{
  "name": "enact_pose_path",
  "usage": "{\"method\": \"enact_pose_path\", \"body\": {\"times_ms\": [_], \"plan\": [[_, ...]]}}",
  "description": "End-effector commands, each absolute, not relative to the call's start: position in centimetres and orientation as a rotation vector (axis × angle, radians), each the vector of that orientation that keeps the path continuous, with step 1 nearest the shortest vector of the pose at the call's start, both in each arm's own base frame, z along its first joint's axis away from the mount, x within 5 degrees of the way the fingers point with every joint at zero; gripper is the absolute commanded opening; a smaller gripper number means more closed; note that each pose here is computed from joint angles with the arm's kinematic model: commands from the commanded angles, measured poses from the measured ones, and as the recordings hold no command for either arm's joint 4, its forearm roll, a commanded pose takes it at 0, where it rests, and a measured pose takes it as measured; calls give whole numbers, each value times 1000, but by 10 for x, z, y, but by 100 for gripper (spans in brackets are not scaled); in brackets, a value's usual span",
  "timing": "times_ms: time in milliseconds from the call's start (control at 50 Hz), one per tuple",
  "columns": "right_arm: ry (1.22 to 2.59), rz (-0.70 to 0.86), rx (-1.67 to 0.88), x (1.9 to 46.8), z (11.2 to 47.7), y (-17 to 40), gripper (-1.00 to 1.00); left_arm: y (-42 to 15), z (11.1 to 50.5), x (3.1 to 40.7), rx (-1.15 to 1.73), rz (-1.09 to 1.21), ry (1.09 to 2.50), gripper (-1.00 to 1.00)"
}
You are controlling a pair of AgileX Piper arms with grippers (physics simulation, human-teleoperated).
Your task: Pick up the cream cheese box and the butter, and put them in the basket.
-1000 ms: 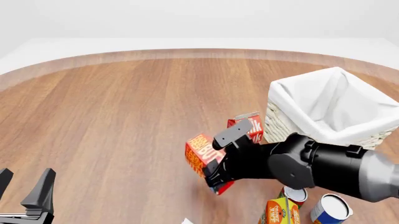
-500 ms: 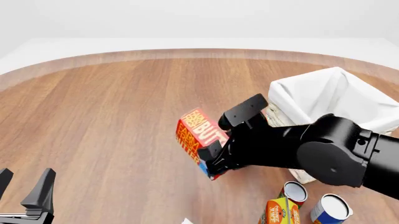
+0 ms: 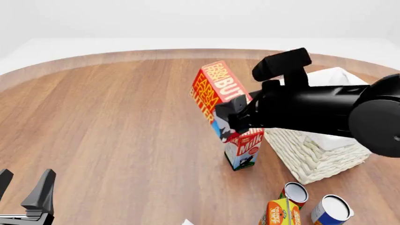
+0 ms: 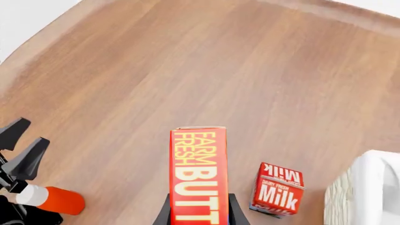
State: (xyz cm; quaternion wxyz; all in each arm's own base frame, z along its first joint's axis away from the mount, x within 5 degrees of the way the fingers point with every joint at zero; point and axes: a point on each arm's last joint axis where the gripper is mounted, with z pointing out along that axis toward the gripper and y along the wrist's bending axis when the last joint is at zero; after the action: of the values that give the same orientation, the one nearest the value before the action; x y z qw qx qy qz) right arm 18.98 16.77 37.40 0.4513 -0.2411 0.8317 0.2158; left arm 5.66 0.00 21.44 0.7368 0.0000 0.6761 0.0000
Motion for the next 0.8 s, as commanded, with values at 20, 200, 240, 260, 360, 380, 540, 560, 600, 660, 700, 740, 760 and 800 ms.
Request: {"method": "enact_pose_path", "body": {"times_ms": [20,200,240,260,360,380,540,560,600,660,700,740,760,800], "plan": [[1974,545,-424,193,414,142,-100,0,214,57,0,0,1485,100],[1961,572,-274,197,431,127,-100,0,214,57,0,0,1485,100],[1949,556,-253,199,436,122,-100,0,214,57,0,0,1485,100],[1945,550,-243,200,437,119,-100,0,214,57,0,0,1485,100],[1944,541,-213,203,437,115,-100,0,214,57,0,0,1485,100],[1940,540,-210,202,438,114,-100,0,214,57,0,0,1485,100],[1909,528,-175,199,448,103,-100,0,214,57,0,0,1485,100],[1899,513,-162,199,449,99,-100,0,214,57,0,0,1485,100],[1899,507,-138,201,449,95,-100,0,214,57,0,0,1485,100],[1901,483,-88,206,444,87,-100,0,214,57,0,0,1485,100],[1905,464,-69,210,441,83,-100,0,214,57,0,0,1485,100],[1904,462,-51,211,440,80,-100,0,214,57,0,0,1485,100],[1904,462,-51,211,440,80,-100,0,214,57,0,0,1485,100],[1900,457,-33,210,440,77,-100,0,214,57,0,0,1485,100]]}}
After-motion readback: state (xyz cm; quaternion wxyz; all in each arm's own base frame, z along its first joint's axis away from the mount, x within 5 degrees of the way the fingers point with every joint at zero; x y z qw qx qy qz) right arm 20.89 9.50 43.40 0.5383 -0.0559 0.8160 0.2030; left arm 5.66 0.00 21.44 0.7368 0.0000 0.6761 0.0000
